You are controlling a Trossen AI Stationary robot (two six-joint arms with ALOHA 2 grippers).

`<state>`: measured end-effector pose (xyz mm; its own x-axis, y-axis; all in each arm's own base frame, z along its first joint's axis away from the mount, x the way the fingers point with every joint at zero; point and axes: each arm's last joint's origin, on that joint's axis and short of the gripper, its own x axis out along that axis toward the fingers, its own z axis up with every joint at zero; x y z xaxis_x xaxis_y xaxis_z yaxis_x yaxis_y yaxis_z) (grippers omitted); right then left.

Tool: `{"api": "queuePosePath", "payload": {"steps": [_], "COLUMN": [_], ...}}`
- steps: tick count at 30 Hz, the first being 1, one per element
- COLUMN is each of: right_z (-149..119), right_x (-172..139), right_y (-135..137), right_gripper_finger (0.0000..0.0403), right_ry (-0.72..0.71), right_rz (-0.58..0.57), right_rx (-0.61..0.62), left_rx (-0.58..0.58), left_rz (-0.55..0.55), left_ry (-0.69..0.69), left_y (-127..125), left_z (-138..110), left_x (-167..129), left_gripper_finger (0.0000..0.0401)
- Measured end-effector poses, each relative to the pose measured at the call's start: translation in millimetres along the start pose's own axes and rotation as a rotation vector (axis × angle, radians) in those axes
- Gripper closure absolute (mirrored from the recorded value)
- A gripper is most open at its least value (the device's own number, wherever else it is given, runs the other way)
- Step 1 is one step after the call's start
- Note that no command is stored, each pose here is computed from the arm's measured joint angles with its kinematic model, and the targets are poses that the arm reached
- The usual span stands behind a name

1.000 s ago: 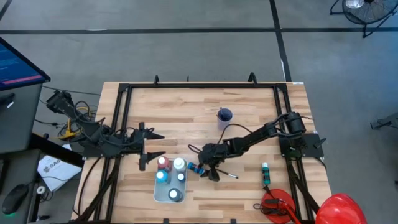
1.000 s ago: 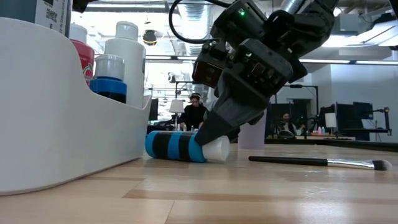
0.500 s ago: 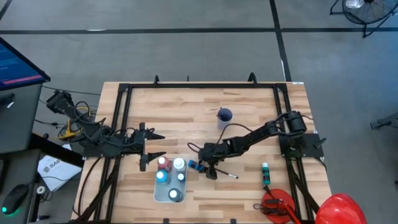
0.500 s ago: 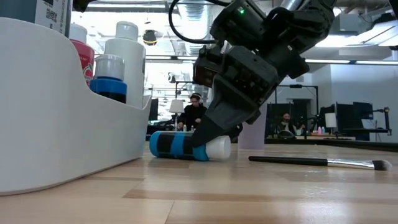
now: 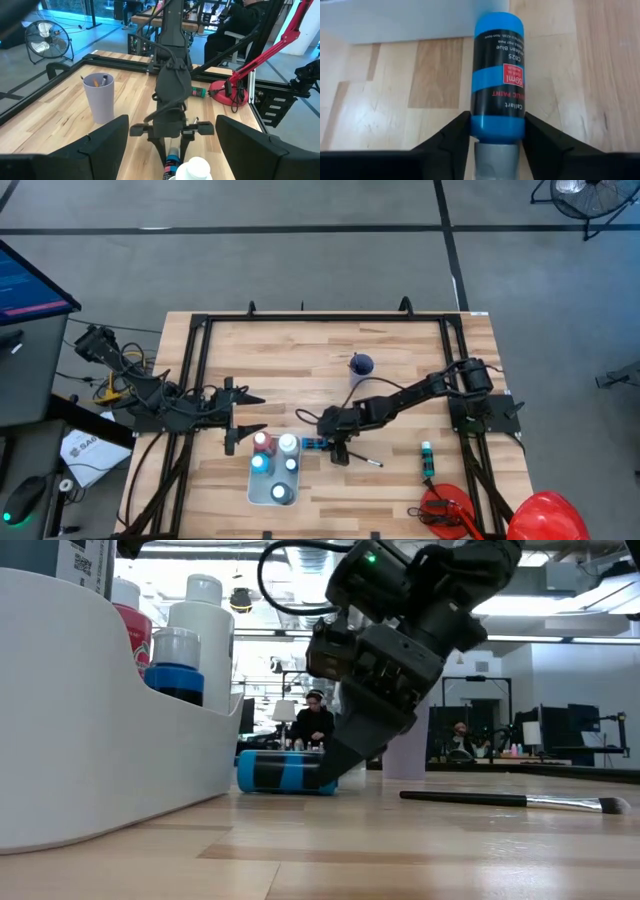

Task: Pick & Place Paint Supplies
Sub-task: Put the black blue paint bottle into the white bin

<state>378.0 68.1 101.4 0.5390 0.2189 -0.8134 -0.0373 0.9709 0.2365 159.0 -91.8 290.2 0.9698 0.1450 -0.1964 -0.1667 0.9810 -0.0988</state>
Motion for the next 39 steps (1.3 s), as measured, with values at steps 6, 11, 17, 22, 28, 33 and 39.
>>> {"api": "queuePosePath", "payload": {"steps": [6, 11, 17, 22, 28, 33, 39], "right_z": [4.0, 2.0, 2.0, 0.0, -0.3, -0.6, -0.2], "right_x": [-1.8, -2.9, -2.9, -3.2, -3.5, -3.6, -3.6], "right_y": [1.3, 1.2, 1.4, 3.9, 3.2, 2.9, 2.5], "right_gripper_finger": [0.0236, 0.0186, 0.0173, 0.0186, 0.0212, 0.0241, 0.0255], "right_ry": [0.033, 0.061, 0.062, 0.080, 0.086, 0.089, 0.086], "right_rz": [-0.005, -0.009, -0.006, -0.012, -0.014, -0.012, -0.012], "right_rx": [-0.009, -0.001, -0.001, -0.005, 0.000, -0.046, -0.058], "left_rx": [0.002, 0.002, 0.000, -0.001, -0.003, -0.004, -0.001], "left_rz": [0.000, 0.000, 0.000, 0.000, -0.001, -0.002, -0.002], "left_ry": [0.001, 0.001, 0.000, -0.002, -0.004, -0.006, -0.009], "left_y": [-0.7, -0.8, -0.8, -0.9, -1.0, -1.0, -1.1], "left_z": [-0.5, -0.5, -0.3, -0.1, 0.2, 0.3, 0.8], "left_x": [0.9, 0.9, 0.9, 0.9, 0.9, 0.9, 0.9], "left_gripper_finger": [0.0109, 0.0109, 0.0109, 0.0109, 0.0109, 0.0109, 0.0109]}}
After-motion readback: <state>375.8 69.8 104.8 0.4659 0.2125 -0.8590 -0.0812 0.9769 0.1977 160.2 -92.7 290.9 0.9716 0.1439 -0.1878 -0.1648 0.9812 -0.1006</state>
